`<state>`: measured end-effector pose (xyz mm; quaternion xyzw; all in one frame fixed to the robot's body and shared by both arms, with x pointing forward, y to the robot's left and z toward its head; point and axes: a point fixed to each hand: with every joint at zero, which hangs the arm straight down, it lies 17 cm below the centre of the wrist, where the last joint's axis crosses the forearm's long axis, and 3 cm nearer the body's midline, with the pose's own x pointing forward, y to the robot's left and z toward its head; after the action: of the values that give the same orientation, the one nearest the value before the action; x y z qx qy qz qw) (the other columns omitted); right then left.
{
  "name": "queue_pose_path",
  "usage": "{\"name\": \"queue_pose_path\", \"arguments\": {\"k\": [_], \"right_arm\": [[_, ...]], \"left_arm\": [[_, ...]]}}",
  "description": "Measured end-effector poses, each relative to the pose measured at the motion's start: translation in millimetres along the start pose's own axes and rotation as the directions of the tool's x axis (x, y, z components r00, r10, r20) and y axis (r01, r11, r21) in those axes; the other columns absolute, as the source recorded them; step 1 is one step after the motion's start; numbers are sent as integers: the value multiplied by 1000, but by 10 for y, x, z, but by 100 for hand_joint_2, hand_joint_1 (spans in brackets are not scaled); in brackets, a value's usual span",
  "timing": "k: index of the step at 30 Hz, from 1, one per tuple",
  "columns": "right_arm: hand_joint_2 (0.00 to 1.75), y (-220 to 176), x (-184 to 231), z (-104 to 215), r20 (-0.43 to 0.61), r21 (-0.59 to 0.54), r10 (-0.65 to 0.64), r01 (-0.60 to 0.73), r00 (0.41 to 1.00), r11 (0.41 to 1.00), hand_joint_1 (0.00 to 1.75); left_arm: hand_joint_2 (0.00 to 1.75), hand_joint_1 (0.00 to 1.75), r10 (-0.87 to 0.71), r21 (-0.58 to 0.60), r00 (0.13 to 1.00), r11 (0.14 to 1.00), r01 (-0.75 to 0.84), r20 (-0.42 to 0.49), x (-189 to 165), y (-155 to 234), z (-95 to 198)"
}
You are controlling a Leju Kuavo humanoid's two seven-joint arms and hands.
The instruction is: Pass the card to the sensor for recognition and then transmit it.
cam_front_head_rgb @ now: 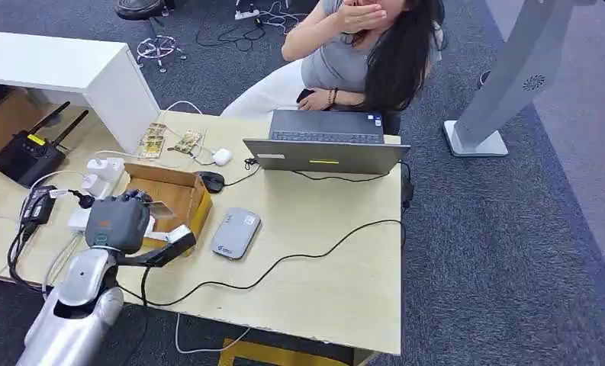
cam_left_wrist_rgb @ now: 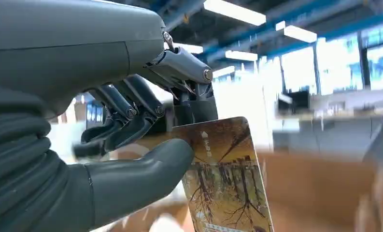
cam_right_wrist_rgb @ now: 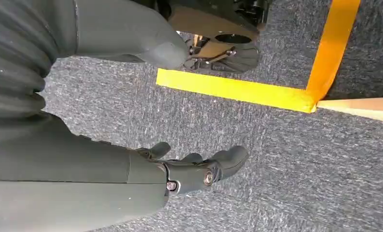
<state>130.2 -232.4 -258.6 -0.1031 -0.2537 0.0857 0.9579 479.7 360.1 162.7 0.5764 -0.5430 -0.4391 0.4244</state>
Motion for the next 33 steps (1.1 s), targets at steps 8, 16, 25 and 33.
{"name": "queue_pose_path", "arguments": {"k": [8, 16, 25, 33], "right_arm": [[175, 26, 102, -18, 29, 14, 25, -25, 999, 1000, 0], [175, 54, 152, -28, 37, 29, 48, -49, 998, 998, 0], [175, 61, 168, -34, 38, 33, 59, -60, 998, 998, 0], [175, 62, 168, -34, 38, 33, 59, -61, 998, 998, 0]], "left_arm": [[175, 175, -118, 260, 993, 960, 107, 28, 50, 1216, -1027], [175, 175, -197, 363, 980, 915, 177, 20, 187, 1742, -1461], [175, 175, -218, 368, 976, 907, 204, -3, 267, 1991, -1881], [175, 40, -219, 338, 976, 918, 206, 3, 293, 1882, -1934]]}}
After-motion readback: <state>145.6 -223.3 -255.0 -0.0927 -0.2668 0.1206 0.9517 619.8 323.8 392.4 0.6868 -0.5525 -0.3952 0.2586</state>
